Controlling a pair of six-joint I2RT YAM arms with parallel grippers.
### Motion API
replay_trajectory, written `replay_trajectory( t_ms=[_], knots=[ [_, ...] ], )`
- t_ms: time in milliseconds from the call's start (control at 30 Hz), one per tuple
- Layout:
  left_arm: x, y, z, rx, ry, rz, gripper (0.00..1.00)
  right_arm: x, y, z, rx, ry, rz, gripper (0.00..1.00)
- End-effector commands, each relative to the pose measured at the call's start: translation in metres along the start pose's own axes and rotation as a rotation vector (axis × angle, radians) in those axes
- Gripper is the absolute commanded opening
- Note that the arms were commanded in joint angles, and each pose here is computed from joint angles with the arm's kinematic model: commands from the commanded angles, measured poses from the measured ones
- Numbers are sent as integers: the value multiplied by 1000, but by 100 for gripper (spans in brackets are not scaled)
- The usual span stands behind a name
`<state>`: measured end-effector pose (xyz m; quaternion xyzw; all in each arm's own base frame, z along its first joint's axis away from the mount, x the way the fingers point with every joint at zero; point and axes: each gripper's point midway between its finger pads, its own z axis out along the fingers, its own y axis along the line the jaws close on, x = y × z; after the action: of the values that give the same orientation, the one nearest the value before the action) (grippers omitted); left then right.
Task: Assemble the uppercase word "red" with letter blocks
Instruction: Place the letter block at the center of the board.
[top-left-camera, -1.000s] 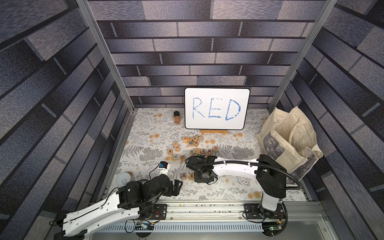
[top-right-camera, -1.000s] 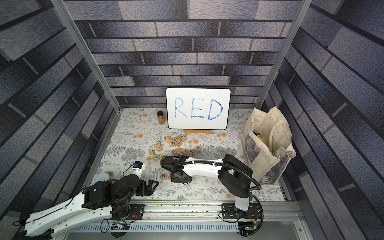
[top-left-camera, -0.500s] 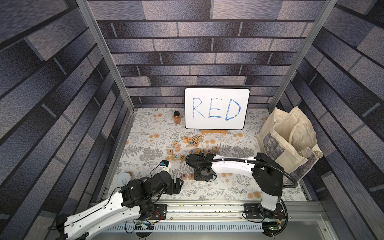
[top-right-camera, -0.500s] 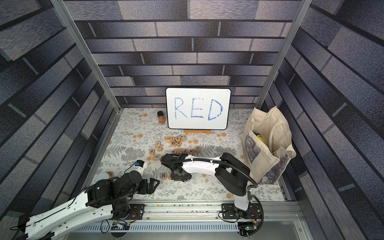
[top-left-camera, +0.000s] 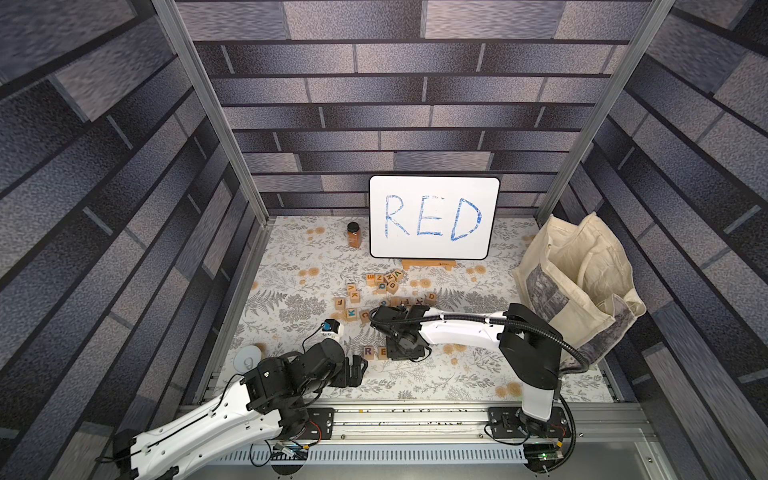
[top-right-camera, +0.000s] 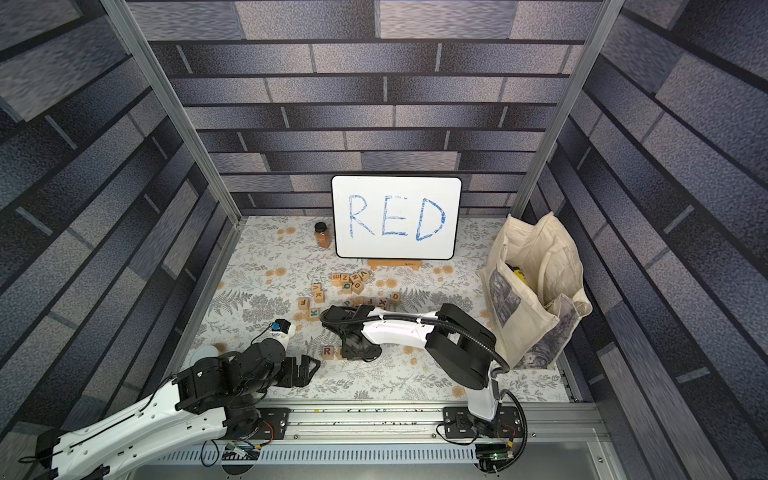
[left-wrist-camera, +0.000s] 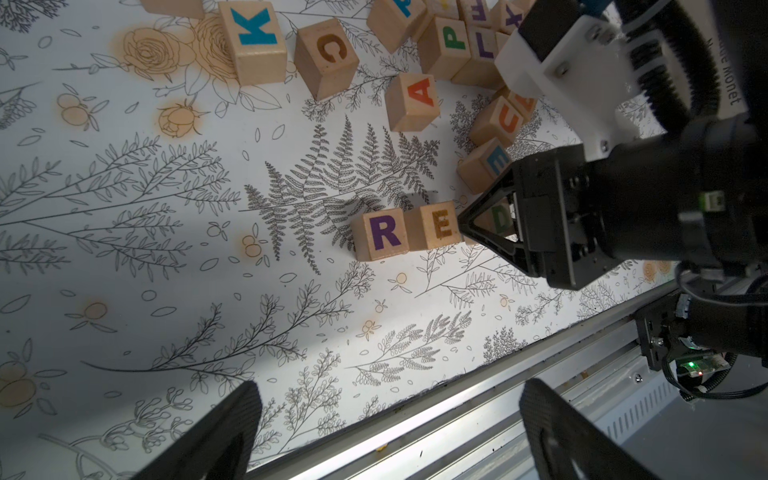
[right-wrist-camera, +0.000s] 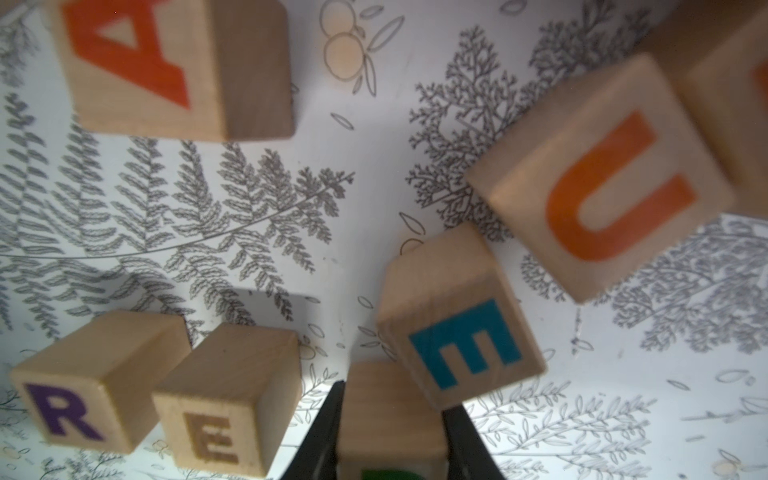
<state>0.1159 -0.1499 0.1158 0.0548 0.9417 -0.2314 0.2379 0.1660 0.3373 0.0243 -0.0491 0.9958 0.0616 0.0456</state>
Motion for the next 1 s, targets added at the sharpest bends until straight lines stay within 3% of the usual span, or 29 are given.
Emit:
replay_trajectory(
  t_ms=[0,400,967],
  knots=[
    [-5,-6,-5,18,-6,22,100,-5,2,3,2,8,18,21],
    [-4,-7,-4,23,0,24,100,-9,0,8,20,15,37,22],
    [-4,-8,-1,34,3,24,100,-14,-2,-4,23,-10,25,43]
  ],
)
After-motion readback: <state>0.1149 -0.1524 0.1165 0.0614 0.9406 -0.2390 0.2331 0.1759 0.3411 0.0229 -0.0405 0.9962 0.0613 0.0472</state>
